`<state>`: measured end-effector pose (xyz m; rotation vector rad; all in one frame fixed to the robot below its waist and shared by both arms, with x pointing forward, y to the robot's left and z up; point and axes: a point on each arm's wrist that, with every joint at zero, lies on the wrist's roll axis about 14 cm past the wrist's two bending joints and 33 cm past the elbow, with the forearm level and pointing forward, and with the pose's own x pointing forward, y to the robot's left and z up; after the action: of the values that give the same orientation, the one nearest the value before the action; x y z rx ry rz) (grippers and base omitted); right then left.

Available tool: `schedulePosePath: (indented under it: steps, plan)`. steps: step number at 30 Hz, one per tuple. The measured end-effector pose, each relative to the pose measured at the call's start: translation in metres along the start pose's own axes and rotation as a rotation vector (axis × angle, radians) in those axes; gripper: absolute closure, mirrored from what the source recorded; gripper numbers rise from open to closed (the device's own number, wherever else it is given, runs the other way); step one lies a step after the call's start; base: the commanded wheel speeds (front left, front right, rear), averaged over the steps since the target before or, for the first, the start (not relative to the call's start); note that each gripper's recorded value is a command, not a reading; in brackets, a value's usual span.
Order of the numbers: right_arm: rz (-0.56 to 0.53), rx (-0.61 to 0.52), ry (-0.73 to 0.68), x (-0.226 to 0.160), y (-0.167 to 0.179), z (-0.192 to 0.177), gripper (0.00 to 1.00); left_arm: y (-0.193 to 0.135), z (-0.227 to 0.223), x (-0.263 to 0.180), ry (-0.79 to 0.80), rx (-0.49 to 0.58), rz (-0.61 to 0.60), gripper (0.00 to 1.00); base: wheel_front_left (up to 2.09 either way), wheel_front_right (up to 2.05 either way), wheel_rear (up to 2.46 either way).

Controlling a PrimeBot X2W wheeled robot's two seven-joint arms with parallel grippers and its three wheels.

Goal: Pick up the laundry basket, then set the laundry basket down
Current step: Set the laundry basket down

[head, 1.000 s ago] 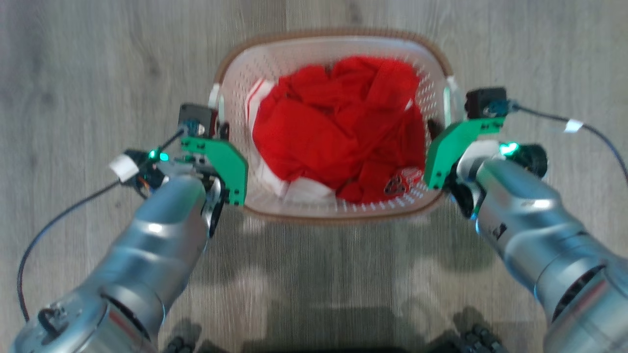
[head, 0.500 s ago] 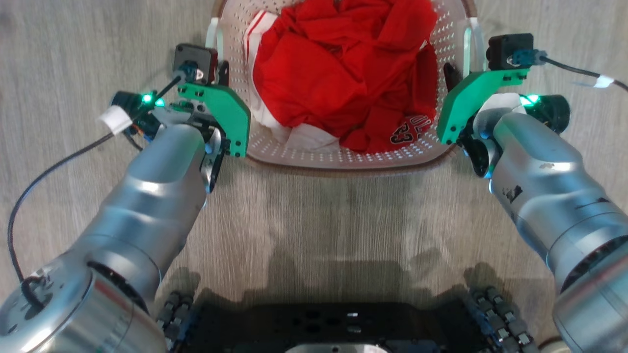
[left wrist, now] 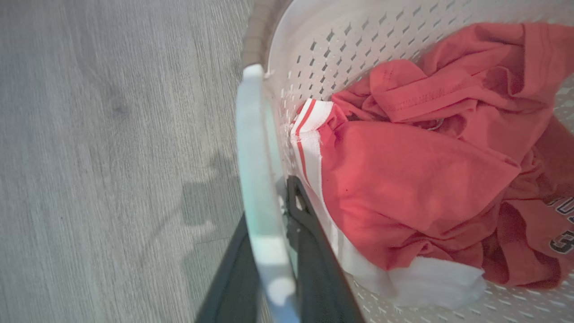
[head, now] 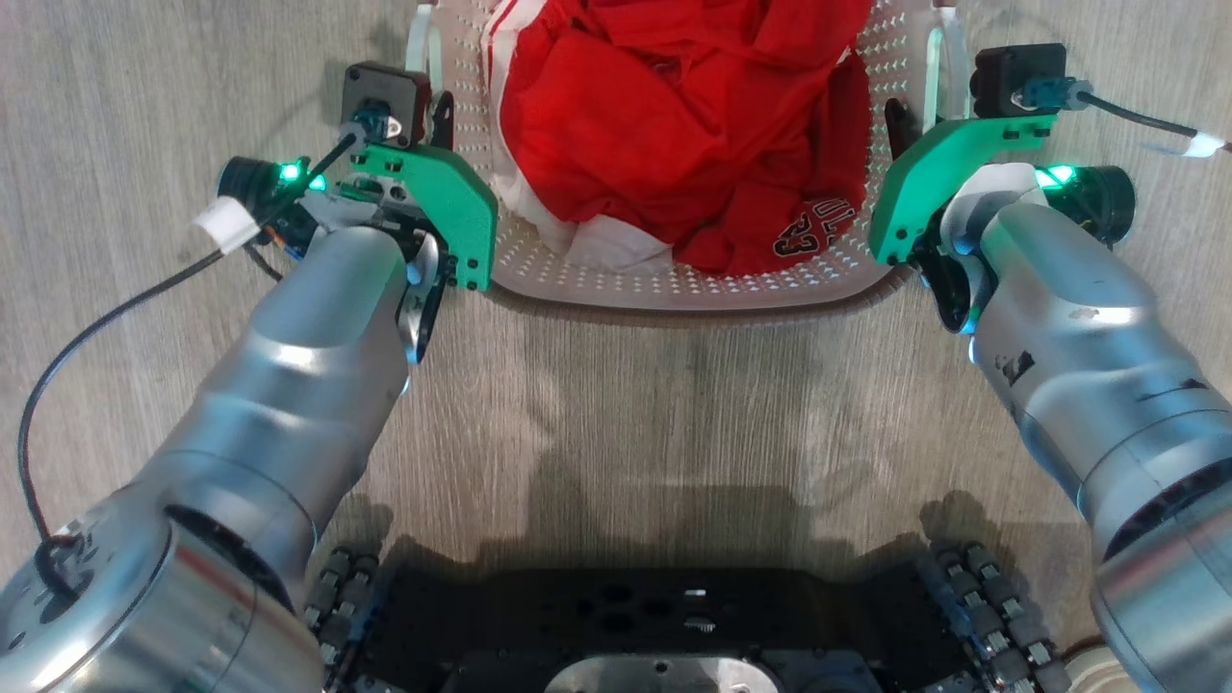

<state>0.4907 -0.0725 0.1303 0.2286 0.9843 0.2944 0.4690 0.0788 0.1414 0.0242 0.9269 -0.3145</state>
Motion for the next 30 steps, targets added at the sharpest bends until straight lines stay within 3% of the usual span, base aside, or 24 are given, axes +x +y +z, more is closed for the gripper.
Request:
schedulePosePath:
  steps: [5, 6, 8, 9, 10, 11, 12, 30]
  plan:
    - [-0.005, -0.003, -0.005, 0.001, -0.002, 0.001, 1.0, 0.0, 0.002, 0.002, -0.003, 0.001, -0.002, 1.0, 0.0, 0.0, 0.0]
    - [-0.007, -0.003, -0.007, 0.001, -0.002, 0.002, 0.94, 0.0, 0.002, 0.002, -0.003, 0.001, -0.002, 1.0, 0.0, 0.0, 0.0]
    - [-0.006, -0.009, -0.011, 0.0, -0.002, 0.003, 0.7, 0.0, 0.002, 0.002, -0.003, 0.002, 0.0, 1.0, 0.0, 0.0, 0.0]
    - [-0.005, -0.023, -0.009, 0.0, -0.002, 0.003, 0.59, 0.0, 0.003, 0.001, -0.005, 0.002, 0.0, 0.89, 0.0, 0.0, 0.0]
    - [-0.005, -0.033, -0.01, -0.001, -0.002, 0.004, 0.4, 0.0, 0.004, 0.001, -0.008, 0.002, 0.0, 0.58, 0.0, 0.0, 0.0]
    - [-0.007, -0.039, -0.013, -0.002, -0.002, 0.006, 0.0, 0.001, 0.005, 0.0, -0.009, 0.002, 0.004, 0.28, 0.0, 0.0, 0.0]
    - [-0.008, -0.042, -0.018, -0.002, -0.002, 0.008, 0.0, 0.002, 0.005, 0.0, -0.008, 0.001, 0.011, 0.0, 0.0, 0.0, 0.0]
    - [-0.027, -0.088, -0.136, -0.023, 0.001, 0.053, 0.0, 0.004, 0.028, -0.021, -0.051, -0.008, 0.036, 0.0, 0.0, 0.0, 0.0]
